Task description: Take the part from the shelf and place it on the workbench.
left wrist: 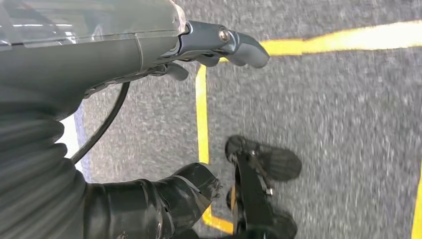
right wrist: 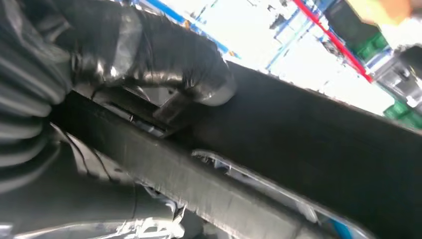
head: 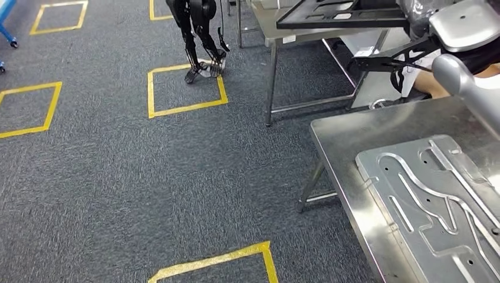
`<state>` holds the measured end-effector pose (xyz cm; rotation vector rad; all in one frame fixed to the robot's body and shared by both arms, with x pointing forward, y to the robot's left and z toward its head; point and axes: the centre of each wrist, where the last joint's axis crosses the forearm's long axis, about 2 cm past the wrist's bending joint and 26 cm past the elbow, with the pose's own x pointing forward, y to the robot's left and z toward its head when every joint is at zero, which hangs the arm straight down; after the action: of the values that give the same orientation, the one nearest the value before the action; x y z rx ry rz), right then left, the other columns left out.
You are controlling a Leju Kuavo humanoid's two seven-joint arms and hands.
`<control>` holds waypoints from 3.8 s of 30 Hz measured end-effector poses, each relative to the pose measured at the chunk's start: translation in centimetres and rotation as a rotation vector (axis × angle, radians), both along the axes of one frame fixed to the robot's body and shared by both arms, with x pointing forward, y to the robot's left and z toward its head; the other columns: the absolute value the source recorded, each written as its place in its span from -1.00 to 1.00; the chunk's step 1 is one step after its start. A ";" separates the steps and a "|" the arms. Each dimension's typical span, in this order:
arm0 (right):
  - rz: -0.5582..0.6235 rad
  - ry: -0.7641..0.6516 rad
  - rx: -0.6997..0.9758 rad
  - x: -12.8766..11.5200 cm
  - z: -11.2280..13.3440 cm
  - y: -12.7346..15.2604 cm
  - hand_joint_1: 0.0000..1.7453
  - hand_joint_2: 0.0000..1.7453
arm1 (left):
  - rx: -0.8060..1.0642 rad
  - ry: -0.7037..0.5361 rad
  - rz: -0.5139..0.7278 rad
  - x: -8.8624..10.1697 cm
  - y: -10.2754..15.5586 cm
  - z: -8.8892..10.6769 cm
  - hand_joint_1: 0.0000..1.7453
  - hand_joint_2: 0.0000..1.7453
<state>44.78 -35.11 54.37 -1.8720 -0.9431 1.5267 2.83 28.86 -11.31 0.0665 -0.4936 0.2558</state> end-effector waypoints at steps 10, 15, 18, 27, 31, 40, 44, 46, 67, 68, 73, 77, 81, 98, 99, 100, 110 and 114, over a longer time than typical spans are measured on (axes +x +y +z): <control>0.061 0.051 -0.027 -0.7 -1.9 0.7 1.00 1.00 | -0.009 0.001 -0.030 -0.3 -0.2 0.0 -1.00 1.00; 0.061 0.059 -0.037 -1.0 -2.1 0.4 1.00 1.00 | -0.009 -0.014 -0.040 -0.2 -0.1 0.0 -1.00 1.00; 0.052 0.061 -0.040 -1.1 -2.2 0.0 1.00 1.00 | -0.008 -0.013 -0.045 0.1 -0.1 0.0 -1.00 1.00; 0.058 0.094 -0.061 -1.0 -3.4 0.2 1.00 1.00 | -0.010 0.005 -0.059 -0.1 -0.1 0.0 -1.00 1.00; 0.062 0.098 -0.067 -1.0 -3.5 0.3 1.00 1.00 | -0.012 -0.003 -0.064 0.3 -0.1 0.0 -1.00 1.00; 0.078 0.109 -0.076 -0.9 -3.9 1.0 1.00 1.00 | -0.016 0.000 -0.069 0.0 -0.2 0.0 -1.00 1.00; 0.079 0.111 -0.078 -0.8 -4.0 1.1 1.00 1.00 | -0.013 0.000 -0.071 0.0 -0.1 0.0 -1.00 1.00; 0.079 0.119 -0.079 -0.8 -4.2 1.0 1.00 1.00 | -0.011 -0.002 -0.073 0.1 0.0 0.0 -1.00 1.00; 0.090 0.184 -0.077 -0.4 -6.7 1.0 1.00 1.00 | -0.015 -0.005 -0.094 0.2 -0.3 0.0 -1.00 1.00; 0.092 0.192 -0.072 -0.3 -7.2 1.0 1.00 1.00 | -0.014 -0.003 -0.092 0.1 -0.2 0.0 -1.00 1.00; 0.091 0.224 -0.045 -0.3 -9.5 0.0 1.00 1.00 | -0.013 0.001 -0.075 0.0 -0.2 0.0 -1.00 1.00; 0.074 0.235 -0.037 -0.5 -10.4 -1.1 1.00 1.00 | -0.014 -0.002 -0.063 0.1 -0.2 0.0 -1.00 1.00; 0.065 0.239 -0.024 -0.6 -10.9 -1.8 1.00 1.00 | -0.020 -0.011 -0.052 0.0 -0.3 0.0 -1.00 1.00; 0.042 0.270 0.035 -1.3 -14.0 -4.1 1.00 1.00 | -0.014 -0.010 -0.038 0.0 -0.3 0.0 -1.00 1.00; 0.042 0.274 0.036 -1.3 -14.2 -4.2 1.00 1.00 | -0.013 -0.010 -0.037 -0.1 -0.3 0.0 -1.00 1.00; 0.041 0.278 0.038 -1.3 -14.4 -4.2 1.00 1.00 | -0.012 -0.009 -0.037 -0.1 -0.3 0.0 -1.00 1.00; 0.017 0.282 0.059 -2.1 -15.2 -5.8 1.00 1.00 | -0.006 -0.014 -0.029 0.0 -0.3 0.0 -1.00 1.00; 0.006 0.293 0.061 -2.3 -15.7 -6.4 1.00 1.00 | -0.005 -0.015 -0.028 -0.1 -0.3 0.0 -1.00 1.00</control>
<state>42.50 -41.47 38.63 -1.5505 -0.8499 1.6981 2.78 28.58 -11.31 0.0526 -0.5080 0.2300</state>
